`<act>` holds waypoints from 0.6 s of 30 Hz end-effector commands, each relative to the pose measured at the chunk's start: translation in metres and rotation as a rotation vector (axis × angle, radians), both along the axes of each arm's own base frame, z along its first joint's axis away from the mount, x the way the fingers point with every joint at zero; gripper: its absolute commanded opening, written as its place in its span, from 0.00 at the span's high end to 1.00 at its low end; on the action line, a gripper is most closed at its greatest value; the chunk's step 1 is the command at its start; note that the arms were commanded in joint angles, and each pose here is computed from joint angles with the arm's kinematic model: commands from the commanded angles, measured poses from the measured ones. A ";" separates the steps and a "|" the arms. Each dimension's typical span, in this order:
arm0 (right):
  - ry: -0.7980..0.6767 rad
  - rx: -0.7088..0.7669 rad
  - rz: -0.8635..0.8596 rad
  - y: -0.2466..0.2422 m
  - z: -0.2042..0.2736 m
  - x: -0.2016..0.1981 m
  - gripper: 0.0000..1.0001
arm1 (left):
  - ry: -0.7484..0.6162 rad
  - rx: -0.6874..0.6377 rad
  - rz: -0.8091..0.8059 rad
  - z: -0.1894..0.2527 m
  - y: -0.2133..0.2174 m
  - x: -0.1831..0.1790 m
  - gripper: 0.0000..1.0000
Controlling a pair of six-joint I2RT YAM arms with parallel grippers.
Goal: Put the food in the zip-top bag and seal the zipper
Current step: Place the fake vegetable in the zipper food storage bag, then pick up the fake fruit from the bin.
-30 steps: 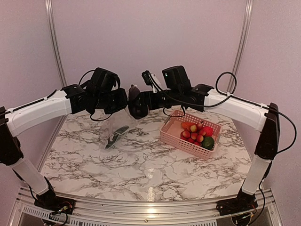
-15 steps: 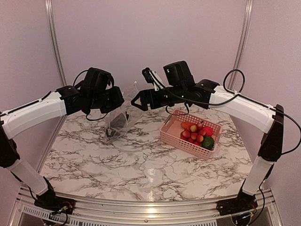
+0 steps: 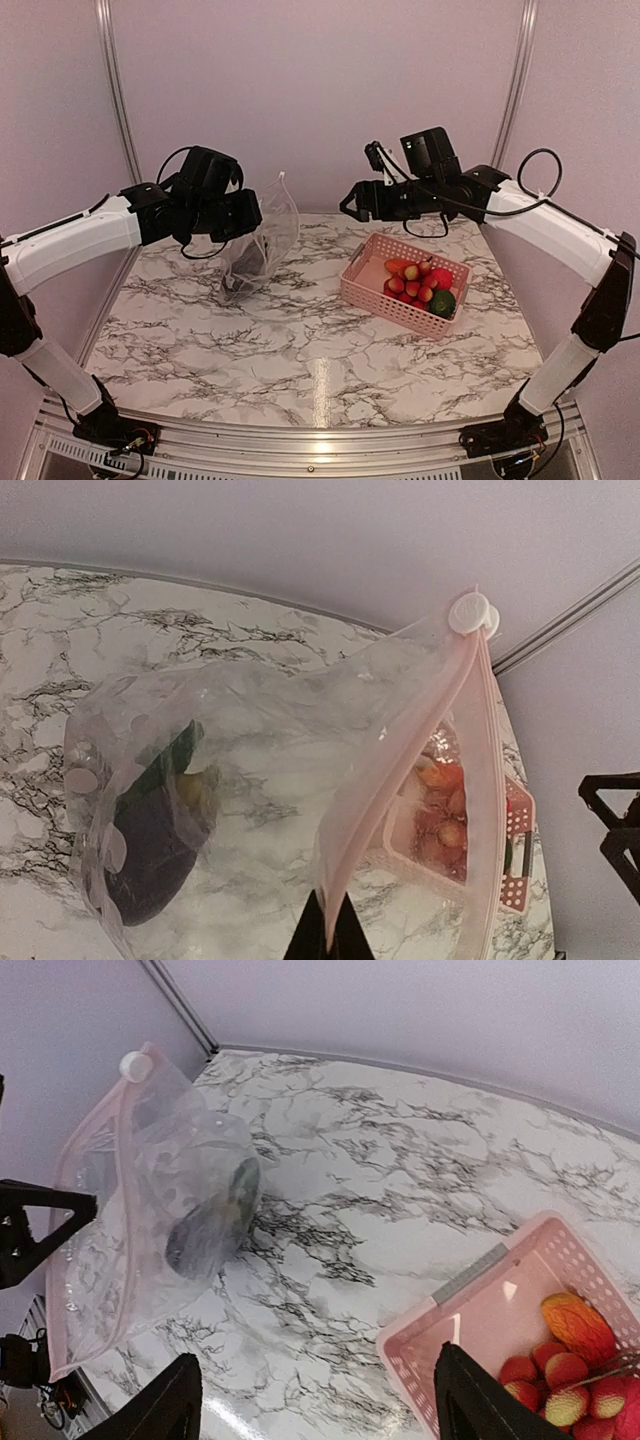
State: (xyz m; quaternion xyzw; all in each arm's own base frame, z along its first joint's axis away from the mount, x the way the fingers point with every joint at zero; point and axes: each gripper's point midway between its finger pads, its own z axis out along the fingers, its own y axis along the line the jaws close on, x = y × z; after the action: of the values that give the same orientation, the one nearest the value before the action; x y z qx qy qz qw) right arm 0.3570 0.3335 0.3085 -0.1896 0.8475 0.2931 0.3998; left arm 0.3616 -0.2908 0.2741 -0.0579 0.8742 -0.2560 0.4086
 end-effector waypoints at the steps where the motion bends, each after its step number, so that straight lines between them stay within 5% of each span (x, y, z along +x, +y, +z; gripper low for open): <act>1: 0.095 -0.024 -0.170 -0.075 -0.021 0.018 0.24 | -0.016 0.089 -0.015 0.004 0.013 -0.004 1.00; 11: 0.354 -0.069 -0.434 -0.200 -0.109 0.029 0.33 | 0.039 0.094 -0.081 -0.013 0.002 -0.010 1.00; 18: 0.414 -0.006 -0.542 -0.231 -0.143 0.042 0.48 | 0.055 0.092 -0.113 -0.017 -0.006 -0.010 1.00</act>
State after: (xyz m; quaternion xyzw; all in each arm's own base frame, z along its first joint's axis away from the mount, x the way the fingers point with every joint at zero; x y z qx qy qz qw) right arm 0.3855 0.1080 0.1614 0.0773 0.9432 0.1840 0.2657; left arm 0.3526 -0.2938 0.2626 -0.0102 0.8891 -0.2419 0.3884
